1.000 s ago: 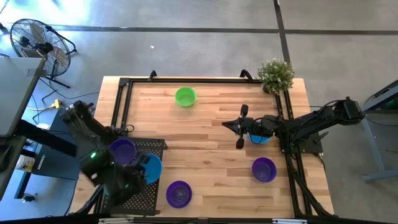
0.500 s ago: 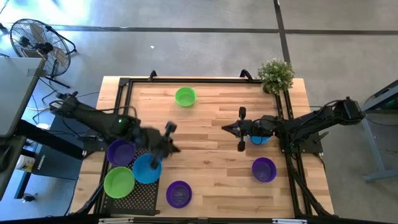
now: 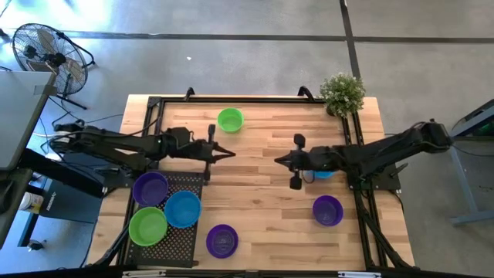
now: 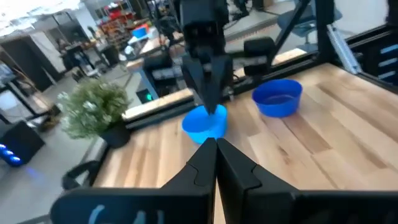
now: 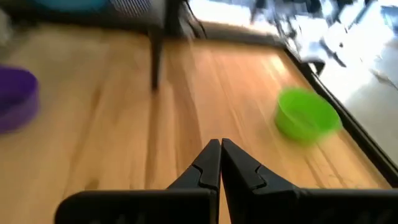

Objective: Pick & Place Mini bowls
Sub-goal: Stack the violet bowl on the other violet bowls on the shelf

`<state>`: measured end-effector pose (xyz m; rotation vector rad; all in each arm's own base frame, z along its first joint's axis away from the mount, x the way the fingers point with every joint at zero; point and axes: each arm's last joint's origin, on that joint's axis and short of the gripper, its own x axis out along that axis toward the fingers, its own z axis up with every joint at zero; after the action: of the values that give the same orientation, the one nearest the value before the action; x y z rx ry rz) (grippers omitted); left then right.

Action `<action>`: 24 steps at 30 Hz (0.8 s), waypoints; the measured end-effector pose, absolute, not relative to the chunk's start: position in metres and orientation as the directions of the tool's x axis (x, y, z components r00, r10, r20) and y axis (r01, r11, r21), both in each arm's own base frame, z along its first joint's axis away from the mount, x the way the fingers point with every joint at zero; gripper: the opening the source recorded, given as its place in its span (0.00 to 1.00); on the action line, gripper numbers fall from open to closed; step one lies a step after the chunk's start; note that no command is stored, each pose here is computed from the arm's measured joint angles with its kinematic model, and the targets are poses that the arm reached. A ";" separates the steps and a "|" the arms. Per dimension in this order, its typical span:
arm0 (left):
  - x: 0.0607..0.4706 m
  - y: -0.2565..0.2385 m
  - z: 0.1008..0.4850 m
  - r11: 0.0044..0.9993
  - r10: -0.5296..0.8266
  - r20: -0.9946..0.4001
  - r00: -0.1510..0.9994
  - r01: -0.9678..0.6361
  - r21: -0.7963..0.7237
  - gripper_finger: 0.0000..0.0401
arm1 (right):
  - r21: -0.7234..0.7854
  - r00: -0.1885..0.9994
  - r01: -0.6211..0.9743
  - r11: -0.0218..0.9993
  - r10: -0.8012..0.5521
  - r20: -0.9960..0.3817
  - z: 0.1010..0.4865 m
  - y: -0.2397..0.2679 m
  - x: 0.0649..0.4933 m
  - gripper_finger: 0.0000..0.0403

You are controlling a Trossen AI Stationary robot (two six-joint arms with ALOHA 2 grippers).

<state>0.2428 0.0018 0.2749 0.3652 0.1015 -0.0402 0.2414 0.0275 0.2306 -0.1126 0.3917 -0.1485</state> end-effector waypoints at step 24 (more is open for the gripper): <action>0.147 0.001 0.308 0.931 -0.043 -0.078 0.996 0.068 0.359 0.01 | -0.223 0.647 0.135 0.965 -0.256 -0.718 0.278 0.120 0.226 0.01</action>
<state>0.1467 0.0011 0.3077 0.3702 0.0695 -0.0571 0.2256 0.1204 0.2781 -0.1551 0.8383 -0.2232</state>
